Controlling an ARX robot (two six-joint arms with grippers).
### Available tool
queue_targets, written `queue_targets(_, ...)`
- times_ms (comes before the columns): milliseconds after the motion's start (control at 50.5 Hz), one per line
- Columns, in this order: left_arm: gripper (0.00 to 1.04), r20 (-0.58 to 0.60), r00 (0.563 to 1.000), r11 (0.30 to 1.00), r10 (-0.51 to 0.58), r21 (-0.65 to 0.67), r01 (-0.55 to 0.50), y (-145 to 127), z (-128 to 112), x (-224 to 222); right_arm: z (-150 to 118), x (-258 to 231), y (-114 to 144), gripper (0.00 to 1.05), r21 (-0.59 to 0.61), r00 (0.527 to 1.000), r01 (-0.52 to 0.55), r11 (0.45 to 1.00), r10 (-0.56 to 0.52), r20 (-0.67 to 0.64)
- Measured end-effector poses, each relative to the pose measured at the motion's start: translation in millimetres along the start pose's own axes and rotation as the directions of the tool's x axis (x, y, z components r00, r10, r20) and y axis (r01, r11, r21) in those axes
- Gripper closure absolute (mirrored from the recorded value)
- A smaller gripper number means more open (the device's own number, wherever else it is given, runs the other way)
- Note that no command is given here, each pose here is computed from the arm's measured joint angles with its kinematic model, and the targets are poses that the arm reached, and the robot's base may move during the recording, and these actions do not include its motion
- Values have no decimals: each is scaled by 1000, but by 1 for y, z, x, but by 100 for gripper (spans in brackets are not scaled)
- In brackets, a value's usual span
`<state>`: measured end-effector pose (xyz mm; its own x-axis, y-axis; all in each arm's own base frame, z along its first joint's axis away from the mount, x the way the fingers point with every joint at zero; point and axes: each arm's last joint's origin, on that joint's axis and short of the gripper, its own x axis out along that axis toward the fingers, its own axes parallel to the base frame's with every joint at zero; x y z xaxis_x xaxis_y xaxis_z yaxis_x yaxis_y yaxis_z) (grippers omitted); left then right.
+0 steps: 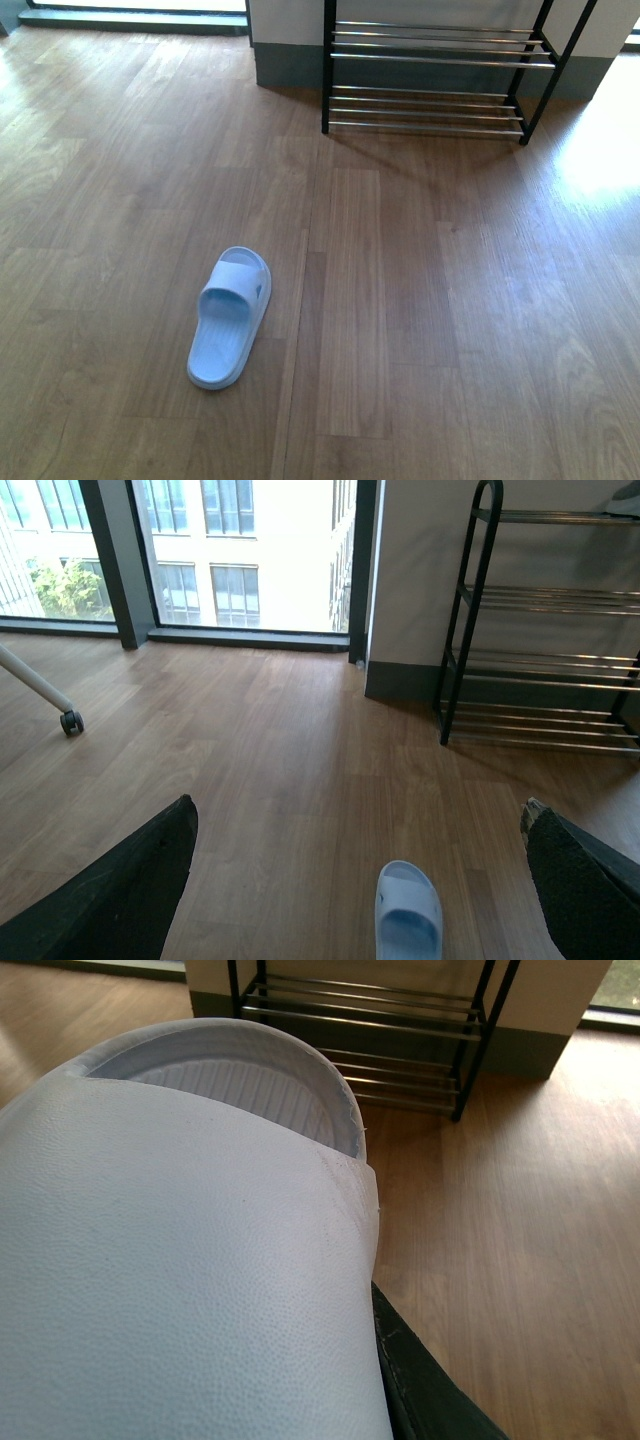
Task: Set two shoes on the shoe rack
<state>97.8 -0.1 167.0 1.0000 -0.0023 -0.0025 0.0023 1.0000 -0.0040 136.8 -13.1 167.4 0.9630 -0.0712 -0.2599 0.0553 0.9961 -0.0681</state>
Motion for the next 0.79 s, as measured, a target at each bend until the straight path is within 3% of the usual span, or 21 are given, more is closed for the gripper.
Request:
queue_targets(396, 9, -7, 1000, 1000, 11, -10, -11, 0, 0, 0, 0, 0, 0, 103, -1, 1000, -8, 1000, 8, 1)
queue_targets(495, 9, -225, 970, 980, 88, -154, -124, 0, -2, 0, 0, 0, 0, 103, -1, 1000, -9, 1000, 9, 1)
queue_targets(534, 9, -339, 938, 941, 66, -291, -172, 1, -4, 2, 0, 0, 0, 103, 0, 1000, -7, 1000, 7, 1)
queue_targets(693, 9, -440, 898, 794, -11, -550, -260, 7, -6, 15, 0, 0, 0, 103, -1, 1000, -8, 1000, 8, 1)
queue_targets(792, 9, -505, 863, 759, -15, -568, -319, 8, 2, 44, 0, 0, 0, 103, -1, 1000, -8, 1000, 8, 1)
